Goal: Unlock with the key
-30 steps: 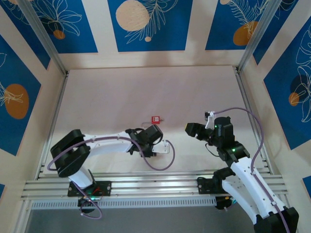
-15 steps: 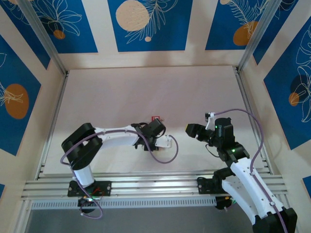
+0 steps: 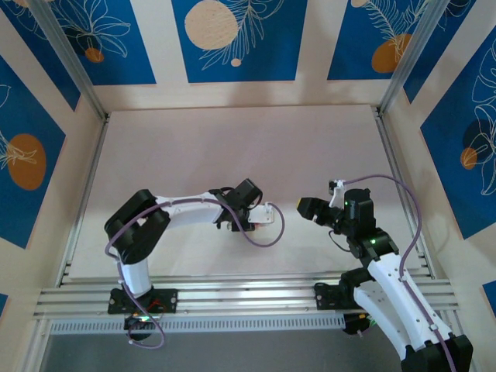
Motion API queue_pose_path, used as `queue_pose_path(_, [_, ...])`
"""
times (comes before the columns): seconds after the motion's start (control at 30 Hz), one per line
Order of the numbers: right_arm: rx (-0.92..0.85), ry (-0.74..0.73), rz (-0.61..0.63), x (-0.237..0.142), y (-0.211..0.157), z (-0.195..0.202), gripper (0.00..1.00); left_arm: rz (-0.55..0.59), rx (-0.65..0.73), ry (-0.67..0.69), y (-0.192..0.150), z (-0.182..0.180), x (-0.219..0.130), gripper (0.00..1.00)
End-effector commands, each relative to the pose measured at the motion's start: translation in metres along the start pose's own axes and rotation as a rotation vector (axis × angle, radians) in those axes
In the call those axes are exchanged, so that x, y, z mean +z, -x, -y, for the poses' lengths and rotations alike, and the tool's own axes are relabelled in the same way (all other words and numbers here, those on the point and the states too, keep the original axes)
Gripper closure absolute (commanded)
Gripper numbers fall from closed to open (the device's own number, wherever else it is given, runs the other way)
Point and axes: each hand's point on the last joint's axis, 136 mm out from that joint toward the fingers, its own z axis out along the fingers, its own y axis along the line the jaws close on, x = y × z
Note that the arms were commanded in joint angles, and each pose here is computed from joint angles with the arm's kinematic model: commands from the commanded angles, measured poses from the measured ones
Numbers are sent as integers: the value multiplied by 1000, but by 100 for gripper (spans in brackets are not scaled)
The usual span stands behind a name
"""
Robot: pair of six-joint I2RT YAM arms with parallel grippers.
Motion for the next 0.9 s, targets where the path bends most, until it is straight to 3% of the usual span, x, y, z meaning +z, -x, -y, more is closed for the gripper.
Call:
queue_pose_path(0.0, [-3, 9, 4, -3, 1, -2, 34, -29, -36, -36, -11, 2, 8, 54])
queue_pose_path(0.17, [-12, 16, 13, -8, 5, -7, 34, -27, -60, -24, -9, -7, -1, 45])
queue_pose_path(0.27, [-18, 23, 21, -11, 9, -10, 33, 18, -67, 15, 4, -18, -21, 17])
queue_pose_path(0.3, [-19, 25, 23, -12, 10, -12, 33, 41, -70, 40, 10, -25, -31, 1])
queue_pose_path(0.4, [-25, 28, 40, -15, 15, -16, 30, 108, -76, 127, 24, -45, -64, 0])
queue_pose_path(0.43, [-21, 13, 53, -16, 19, -15, 20, 127, -89, 160, 27, -53, -75, 0])
queue_pose_path(0.47, [-19, -4, 61, -17, 20, -13, 5, 140, -96, 196, 30, -60, -87, 0])
queue_pose_path(0.5, [-29, -27, 78, -19, 24, -11, 1, 158, -105, 241, 32, -68, -100, 0])
queue_pose_path(0.67, [-114, -143, 174, -28, 40, -11, 1, 333, -275, 498, 43, -105, -179, 0])
queue_pose_path(0.73, [-116, -175, 231, -30, 47, -14, 1, 466, -361, 520, 47, -101, -209, 0])
queue_pose_path(0.87, [-351, -179, 302, -23, 60, -28, 1, 729, -557, 636, 28, -93, -251, 0])
